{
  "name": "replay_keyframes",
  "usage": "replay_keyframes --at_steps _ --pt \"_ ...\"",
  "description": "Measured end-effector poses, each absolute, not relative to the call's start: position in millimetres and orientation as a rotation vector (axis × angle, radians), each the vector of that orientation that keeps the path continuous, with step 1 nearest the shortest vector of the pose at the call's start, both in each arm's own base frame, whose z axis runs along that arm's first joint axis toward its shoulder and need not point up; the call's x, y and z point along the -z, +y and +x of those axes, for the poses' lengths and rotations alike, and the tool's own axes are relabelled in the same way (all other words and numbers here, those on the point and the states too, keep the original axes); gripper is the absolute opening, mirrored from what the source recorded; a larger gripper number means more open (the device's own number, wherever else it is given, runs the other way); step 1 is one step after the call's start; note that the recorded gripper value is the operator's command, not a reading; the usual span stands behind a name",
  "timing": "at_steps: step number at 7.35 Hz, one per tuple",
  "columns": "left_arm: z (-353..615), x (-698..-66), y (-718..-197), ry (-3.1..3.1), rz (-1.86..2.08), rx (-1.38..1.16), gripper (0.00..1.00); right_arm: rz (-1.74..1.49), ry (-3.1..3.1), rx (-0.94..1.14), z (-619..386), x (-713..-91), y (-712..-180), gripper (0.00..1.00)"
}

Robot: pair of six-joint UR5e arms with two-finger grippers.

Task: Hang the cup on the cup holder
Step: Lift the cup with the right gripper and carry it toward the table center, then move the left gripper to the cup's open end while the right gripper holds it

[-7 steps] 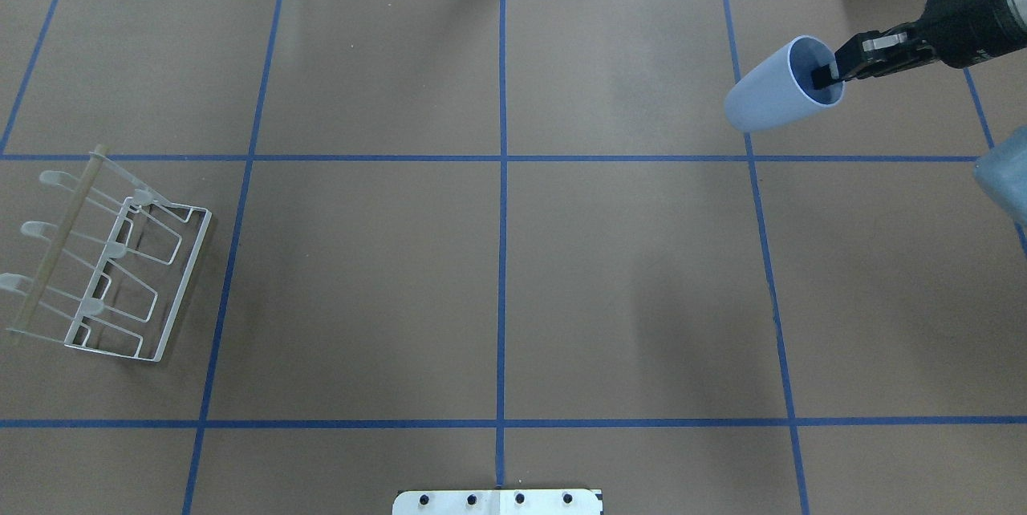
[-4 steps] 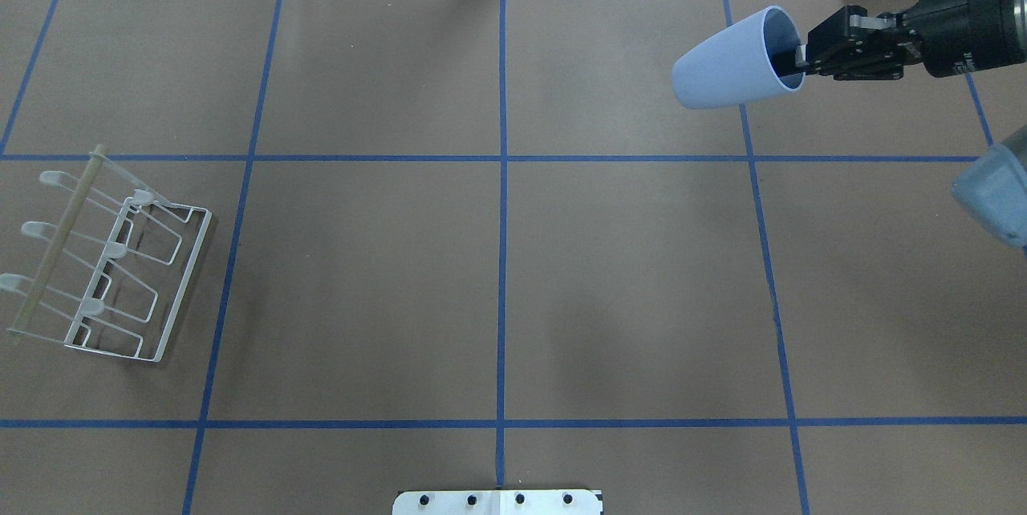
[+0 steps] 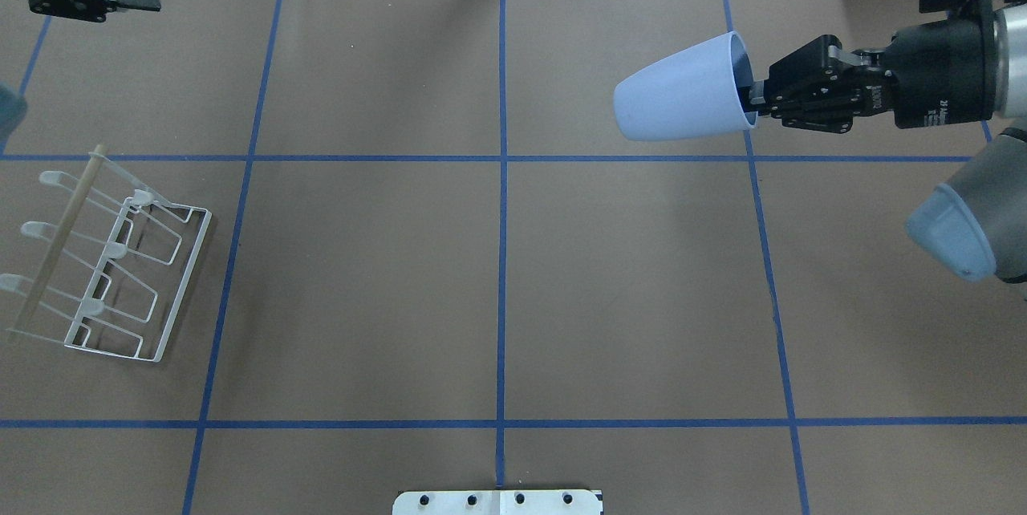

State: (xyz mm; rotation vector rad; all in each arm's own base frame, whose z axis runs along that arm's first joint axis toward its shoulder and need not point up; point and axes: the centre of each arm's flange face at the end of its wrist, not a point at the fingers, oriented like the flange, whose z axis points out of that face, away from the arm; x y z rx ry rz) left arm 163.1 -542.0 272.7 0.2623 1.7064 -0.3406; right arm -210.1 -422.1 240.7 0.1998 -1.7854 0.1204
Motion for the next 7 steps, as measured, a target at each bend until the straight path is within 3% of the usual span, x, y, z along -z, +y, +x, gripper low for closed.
replay_keyframes --at_steps 4,7 --pt "247 -178 -461 1.990 0.108 0.453 0.98 0.220 -1.989 -0.099 -254 -203 -391 0.00" --pt "261 -139 -439 2.107 0.017 0.518 0.98 0.215 -2.118 -0.134 -279 -159 -370 0.00"
